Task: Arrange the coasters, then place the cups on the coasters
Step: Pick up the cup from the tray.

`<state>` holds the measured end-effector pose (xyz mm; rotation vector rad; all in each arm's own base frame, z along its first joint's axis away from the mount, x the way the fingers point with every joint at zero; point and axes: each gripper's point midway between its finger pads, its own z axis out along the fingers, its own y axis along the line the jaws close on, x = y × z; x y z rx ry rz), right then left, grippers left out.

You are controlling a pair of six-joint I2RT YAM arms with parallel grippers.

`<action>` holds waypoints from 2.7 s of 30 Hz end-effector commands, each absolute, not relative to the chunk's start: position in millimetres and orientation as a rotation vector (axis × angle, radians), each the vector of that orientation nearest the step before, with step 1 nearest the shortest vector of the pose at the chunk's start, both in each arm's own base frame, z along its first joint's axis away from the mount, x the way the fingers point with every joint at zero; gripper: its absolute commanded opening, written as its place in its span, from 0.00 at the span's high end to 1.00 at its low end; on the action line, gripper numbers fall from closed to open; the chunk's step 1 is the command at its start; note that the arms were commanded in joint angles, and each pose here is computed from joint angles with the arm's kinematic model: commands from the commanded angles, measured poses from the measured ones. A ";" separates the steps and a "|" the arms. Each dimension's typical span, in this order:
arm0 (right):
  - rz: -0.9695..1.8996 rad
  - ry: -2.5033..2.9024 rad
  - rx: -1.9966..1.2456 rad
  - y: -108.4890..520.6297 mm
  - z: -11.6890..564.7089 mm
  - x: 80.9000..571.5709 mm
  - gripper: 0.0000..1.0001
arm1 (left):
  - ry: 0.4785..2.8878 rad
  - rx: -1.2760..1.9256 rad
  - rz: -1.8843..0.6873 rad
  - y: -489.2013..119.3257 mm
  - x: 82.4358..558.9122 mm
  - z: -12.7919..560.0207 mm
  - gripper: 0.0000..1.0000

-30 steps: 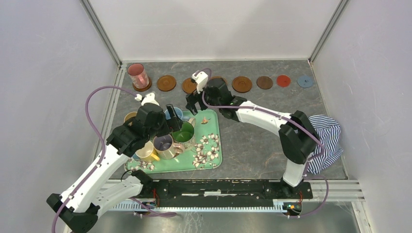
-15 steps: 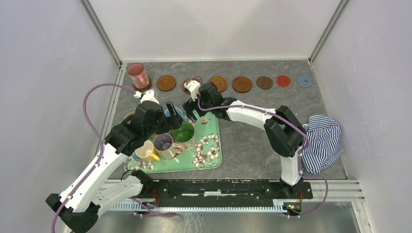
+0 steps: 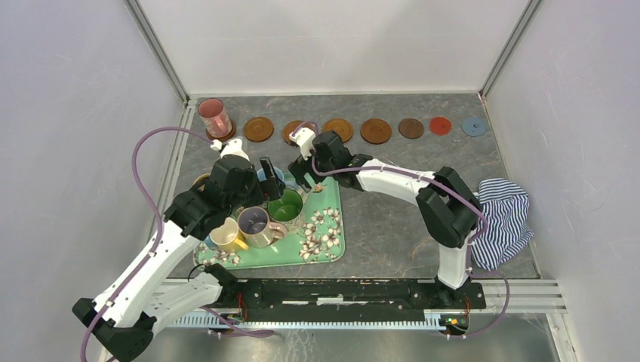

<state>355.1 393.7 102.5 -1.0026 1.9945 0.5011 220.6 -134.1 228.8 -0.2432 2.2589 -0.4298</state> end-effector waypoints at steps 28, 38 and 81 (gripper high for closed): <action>0.723 1.986 -0.815 324.7 109.7 243.8 0.02 | 2.463 0.079 -0.579 -197.8 163.3 175.8 0.00; 0.778 1.756 -1.065 345.7 118.4 229.9 0.03 | 2.271 -0.211 -0.514 -163.4 183.1 208.7 0.00; 0.656 1.797 -1.149 376.1 102.9 236.0 0.54 | 2.192 -0.214 -0.502 -164.6 197.5 224.4 0.00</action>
